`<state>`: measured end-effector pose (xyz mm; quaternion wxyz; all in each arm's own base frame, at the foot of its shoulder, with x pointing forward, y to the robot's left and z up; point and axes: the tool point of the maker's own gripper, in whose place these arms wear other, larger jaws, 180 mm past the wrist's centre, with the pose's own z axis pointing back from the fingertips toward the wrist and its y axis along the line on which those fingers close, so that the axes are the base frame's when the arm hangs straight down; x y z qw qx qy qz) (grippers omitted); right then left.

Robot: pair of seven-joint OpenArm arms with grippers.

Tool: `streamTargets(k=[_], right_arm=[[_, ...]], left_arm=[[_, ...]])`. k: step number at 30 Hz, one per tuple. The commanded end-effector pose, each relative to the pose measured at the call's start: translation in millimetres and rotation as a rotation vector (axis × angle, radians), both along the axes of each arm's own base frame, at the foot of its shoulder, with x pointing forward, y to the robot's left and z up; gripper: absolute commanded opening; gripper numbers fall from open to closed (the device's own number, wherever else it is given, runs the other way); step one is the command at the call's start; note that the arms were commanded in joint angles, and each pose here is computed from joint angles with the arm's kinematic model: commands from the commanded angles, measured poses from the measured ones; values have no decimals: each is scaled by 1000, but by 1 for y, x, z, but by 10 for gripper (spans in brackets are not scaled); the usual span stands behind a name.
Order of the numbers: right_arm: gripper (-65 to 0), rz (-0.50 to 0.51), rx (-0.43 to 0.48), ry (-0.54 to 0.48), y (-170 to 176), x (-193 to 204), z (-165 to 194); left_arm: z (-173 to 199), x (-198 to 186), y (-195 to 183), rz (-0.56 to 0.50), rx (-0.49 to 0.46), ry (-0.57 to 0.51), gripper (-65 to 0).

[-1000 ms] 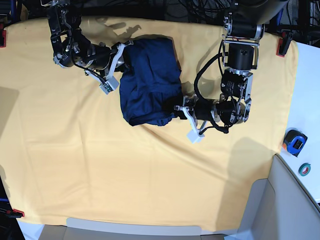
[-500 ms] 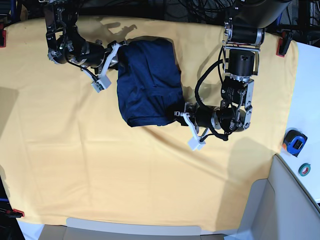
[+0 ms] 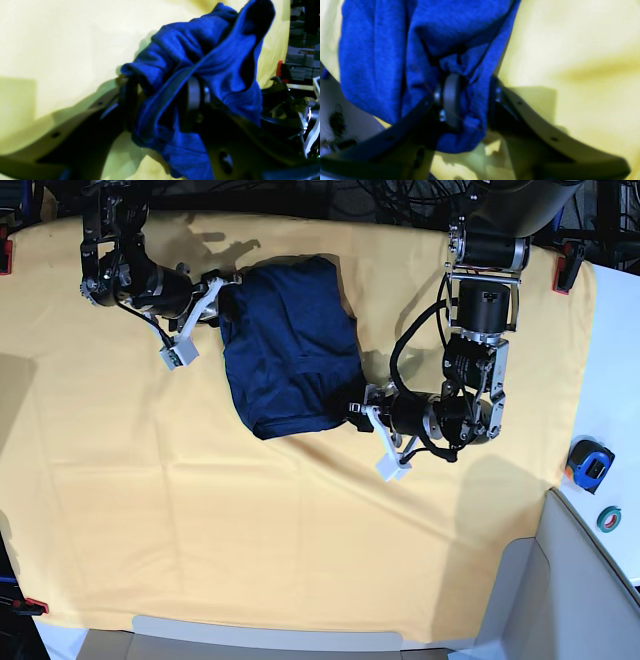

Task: Fold the T-shirt properly
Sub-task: 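Hold the bundle with both grippers and rotate it to square it, then open both grippers and pull them back from the bundle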

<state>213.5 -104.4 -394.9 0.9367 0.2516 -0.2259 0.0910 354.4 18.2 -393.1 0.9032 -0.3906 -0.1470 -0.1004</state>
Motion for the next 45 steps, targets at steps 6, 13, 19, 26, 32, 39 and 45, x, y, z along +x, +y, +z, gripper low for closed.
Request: streamTargets(k=[6,13,19,26,32,39,45], right_arm=[[-293,-102,-104,-12,-50,10,3],[-289,-196,-139,-60,-86,25,17],[-289,-264,-105,-134,-96,48,37],[-327,-249,48,-194,-73,66,61],[-650,-196,267,-227,-38,72,88],[-650,-65,295,-186,2,53,80],[-650,49,304,-210,24,45,79]], left_arm=[[22,17,3,5,-14,-64,-383],[50,30,18,11,21,-183,-382],[86,39,56,143,3,-319,-382],[91,11,60,114,45,-355,-385],[97,-31,51,72,79,-421,-625],[70,-82,22,-31,69,-341,-650],[50,-121,-16,-169,40,-266,-650]])
